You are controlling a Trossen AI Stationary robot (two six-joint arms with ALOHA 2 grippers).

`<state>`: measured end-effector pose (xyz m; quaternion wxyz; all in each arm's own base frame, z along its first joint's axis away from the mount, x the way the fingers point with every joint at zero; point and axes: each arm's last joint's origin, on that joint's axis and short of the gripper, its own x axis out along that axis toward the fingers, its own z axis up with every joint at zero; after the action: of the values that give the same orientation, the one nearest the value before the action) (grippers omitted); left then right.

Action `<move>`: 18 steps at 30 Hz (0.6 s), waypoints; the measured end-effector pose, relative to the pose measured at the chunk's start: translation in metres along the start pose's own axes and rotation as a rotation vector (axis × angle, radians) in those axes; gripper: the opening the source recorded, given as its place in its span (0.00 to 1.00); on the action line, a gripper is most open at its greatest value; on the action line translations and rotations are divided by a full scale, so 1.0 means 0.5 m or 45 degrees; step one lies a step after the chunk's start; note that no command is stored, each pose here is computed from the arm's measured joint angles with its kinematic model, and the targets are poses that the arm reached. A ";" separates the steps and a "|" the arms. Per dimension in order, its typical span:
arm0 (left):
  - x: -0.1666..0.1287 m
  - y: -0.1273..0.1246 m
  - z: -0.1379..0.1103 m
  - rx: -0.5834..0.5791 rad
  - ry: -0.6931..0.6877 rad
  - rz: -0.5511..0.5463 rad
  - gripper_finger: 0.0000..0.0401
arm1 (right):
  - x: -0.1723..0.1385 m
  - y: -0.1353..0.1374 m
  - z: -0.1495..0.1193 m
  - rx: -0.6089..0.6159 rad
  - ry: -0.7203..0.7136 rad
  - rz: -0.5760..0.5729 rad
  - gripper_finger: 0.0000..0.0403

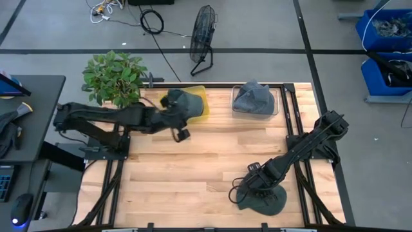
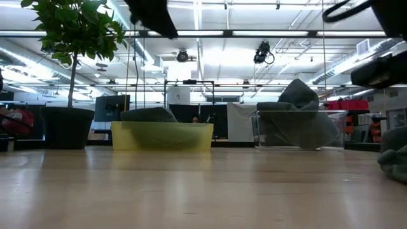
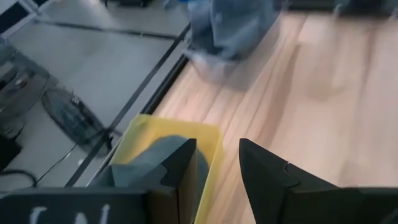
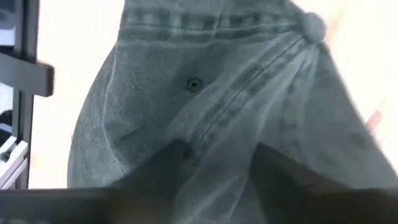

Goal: Pick & Place hat
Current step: Put the black cap into the yellow bin

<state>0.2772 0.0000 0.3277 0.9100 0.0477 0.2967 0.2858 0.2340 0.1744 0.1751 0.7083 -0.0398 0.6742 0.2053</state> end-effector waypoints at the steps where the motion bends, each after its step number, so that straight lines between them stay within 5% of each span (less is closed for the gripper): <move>1: -0.016 0.006 0.003 -0.011 -0.025 -0.012 0.31 | -0.003 -0.001 0.003 -0.020 -0.008 0.002 0.37; 5: -0.073 0.029 0.012 -0.055 -0.118 -0.055 0.31 | -0.037 -0.005 0.027 -0.094 -0.047 0.005 0.06; 11: -0.122 0.056 0.016 -0.060 -0.205 -0.085 0.31 | -0.161 -0.020 0.078 -0.263 -0.148 -0.341 0.02; 18: -0.143 0.072 0.017 -0.058 -0.245 -0.088 0.31 | -0.304 -0.093 0.126 -0.485 -0.230 -0.989 0.01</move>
<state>0.2173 -0.0084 0.3807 0.9444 0.0440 0.2028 0.2549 0.3080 0.1169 0.3179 0.7690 -0.4022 0.4946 0.0471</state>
